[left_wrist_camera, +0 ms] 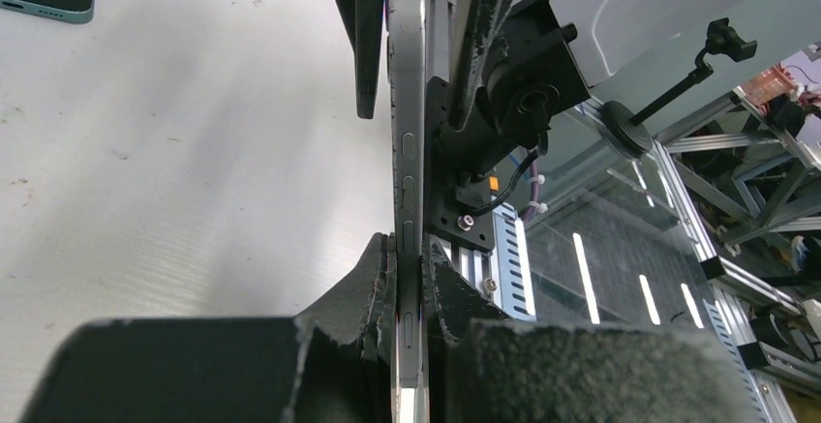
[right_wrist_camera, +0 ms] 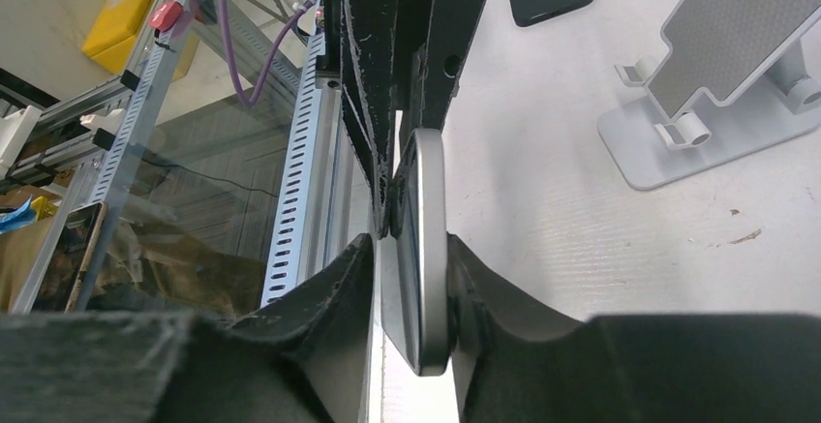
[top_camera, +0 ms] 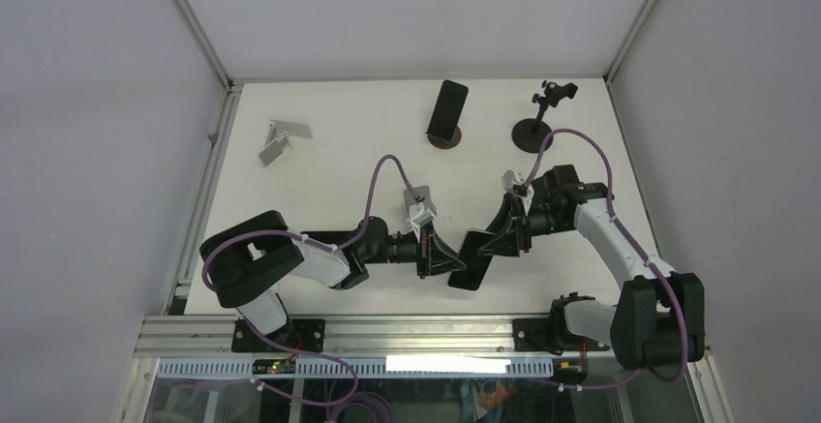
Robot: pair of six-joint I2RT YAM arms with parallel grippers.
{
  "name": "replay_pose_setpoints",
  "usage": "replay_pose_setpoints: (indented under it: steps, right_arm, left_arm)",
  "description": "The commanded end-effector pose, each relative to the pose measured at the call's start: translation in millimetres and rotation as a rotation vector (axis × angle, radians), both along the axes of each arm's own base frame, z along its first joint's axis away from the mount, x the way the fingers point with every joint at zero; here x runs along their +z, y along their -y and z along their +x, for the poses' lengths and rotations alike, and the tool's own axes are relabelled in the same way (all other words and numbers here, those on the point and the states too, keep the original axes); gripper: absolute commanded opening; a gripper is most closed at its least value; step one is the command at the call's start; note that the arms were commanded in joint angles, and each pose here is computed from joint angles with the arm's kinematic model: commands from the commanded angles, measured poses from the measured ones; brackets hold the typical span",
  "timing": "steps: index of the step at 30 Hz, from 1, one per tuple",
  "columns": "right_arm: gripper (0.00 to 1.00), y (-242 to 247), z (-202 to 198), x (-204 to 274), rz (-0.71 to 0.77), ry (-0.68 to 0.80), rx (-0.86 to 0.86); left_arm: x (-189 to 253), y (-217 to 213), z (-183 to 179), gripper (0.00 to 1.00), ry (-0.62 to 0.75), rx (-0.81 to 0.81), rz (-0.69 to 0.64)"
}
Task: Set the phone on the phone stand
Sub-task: Pick up the phone at the center of the board, then place the phone on the phone stand.
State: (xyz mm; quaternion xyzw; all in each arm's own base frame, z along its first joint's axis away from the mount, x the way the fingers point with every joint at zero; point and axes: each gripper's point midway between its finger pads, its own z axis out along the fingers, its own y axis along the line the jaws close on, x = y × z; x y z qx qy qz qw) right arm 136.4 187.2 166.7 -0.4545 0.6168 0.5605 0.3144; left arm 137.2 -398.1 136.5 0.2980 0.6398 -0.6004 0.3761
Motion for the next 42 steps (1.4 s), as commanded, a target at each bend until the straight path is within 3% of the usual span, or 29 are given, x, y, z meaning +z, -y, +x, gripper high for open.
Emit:
replay_pose_setpoints:
  steps: [1, 6, 16, 27, 36, 42]
  right_arm:
    - [0.3, -4, 3, 11, 0.045, 0.037, 0.016]
    - [0.0, -5, 5, 15, 0.051, 0.026, 0.011]
    - [0.0, -1, 17, 20, 0.015, 0.039, -0.026]
    - [0.0, 23, 45, 21, -0.07, 0.056, -0.165]
    - [0.0, 27, 49, 18, -0.096, 0.053, -0.186]
    - [0.0, 28, 50, 17, -0.105, 0.056, -0.189]
  left_arm:
    - [52, 5, 11, 0.0, 0.128, 0.02, -0.164]
    - [50, 2, 14, 0.0, 0.126, 0.046, -0.161]
    - [40, -17, 25, 0.49, 0.103, 0.166, -0.096]
    - [39, -49, 34, 0.63, 0.178, 0.261, 0.149]
    - [48, -92, 59, 0.74, 0.245, 0.44, 0.359]
    - [61, -117, 82, 0.8, 0.196, 0.6, 0.435]
